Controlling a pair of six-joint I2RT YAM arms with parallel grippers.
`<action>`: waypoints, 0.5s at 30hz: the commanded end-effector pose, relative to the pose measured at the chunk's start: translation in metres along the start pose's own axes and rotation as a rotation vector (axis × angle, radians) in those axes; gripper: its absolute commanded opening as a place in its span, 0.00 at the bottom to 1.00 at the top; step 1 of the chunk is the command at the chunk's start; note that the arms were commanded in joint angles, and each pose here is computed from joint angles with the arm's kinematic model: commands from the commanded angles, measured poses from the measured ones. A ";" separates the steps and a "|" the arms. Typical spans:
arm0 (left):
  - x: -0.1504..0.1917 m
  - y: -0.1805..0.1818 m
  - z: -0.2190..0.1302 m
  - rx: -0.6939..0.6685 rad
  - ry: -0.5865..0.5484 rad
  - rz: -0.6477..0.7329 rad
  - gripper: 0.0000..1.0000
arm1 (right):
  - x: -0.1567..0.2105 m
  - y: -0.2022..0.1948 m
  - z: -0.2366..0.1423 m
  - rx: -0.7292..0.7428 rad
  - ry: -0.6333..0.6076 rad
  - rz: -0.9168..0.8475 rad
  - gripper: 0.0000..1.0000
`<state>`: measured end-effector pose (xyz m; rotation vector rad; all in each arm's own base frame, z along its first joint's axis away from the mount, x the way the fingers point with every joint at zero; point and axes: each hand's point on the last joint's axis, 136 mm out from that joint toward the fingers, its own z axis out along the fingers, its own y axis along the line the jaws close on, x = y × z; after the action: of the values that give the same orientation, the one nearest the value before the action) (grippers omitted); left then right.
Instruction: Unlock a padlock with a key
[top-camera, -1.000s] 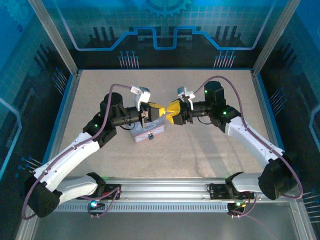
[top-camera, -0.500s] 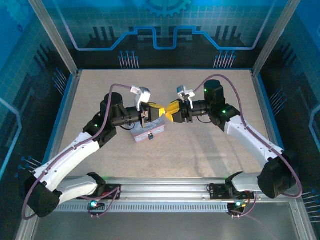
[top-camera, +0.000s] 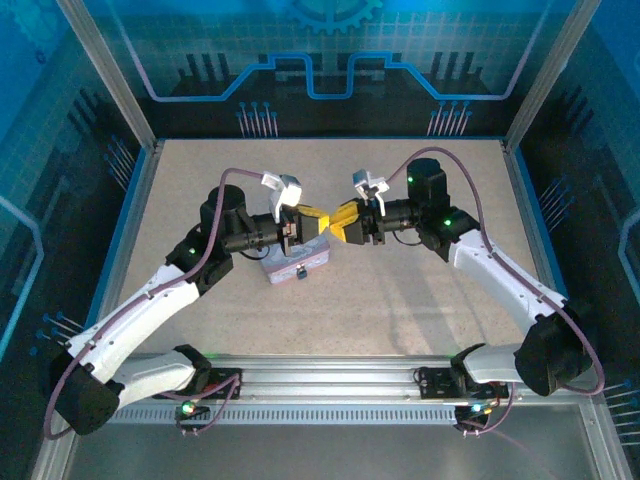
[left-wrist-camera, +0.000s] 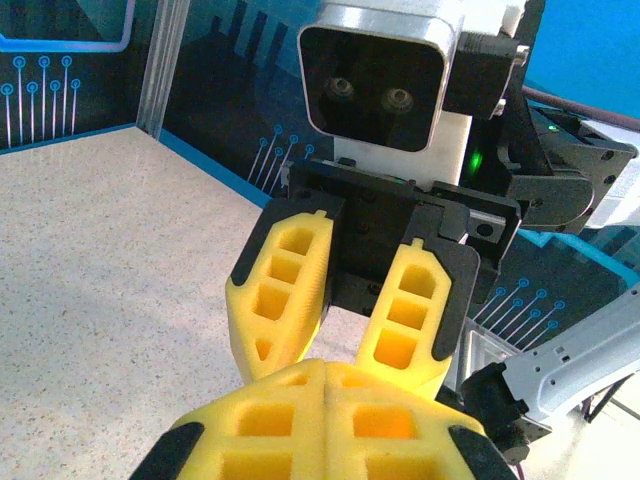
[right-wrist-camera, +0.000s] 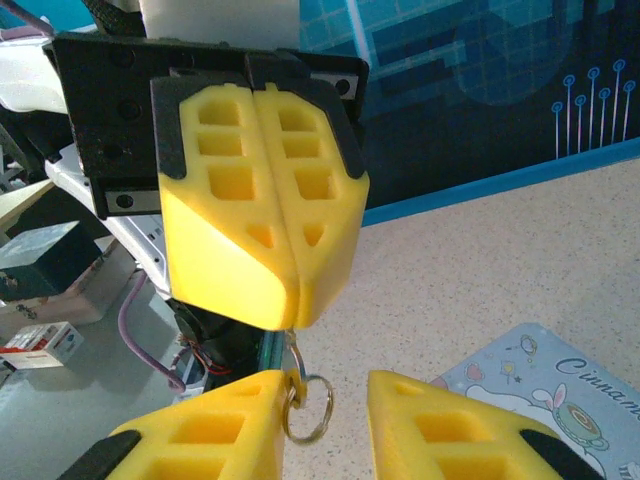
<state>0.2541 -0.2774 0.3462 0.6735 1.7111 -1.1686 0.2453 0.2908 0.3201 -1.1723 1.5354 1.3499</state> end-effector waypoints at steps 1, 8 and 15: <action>0.002 -0.007 -0.003 0.028 0.007 0.034 0.00 | -0.013 0.002 0.002 -0.009 -0.016 -0.028 0.27; 0.003 -0.005 -0.003 0.018 0.006 0.027 0.00 | -0.009 0.004 0.005 -0.015 0.001 -0.027 0.23; 0.001 -0.003 -0.003 0.012 -0.003 0.020 0.00 | -0.002 0.003 0.006 -0.013 0.016 -0.011 0.22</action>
<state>0.2541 -0.2771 0.3444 0.6720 1.7197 -1.1684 0.2437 0.2934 0.3220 -1.1848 1.5290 1.3506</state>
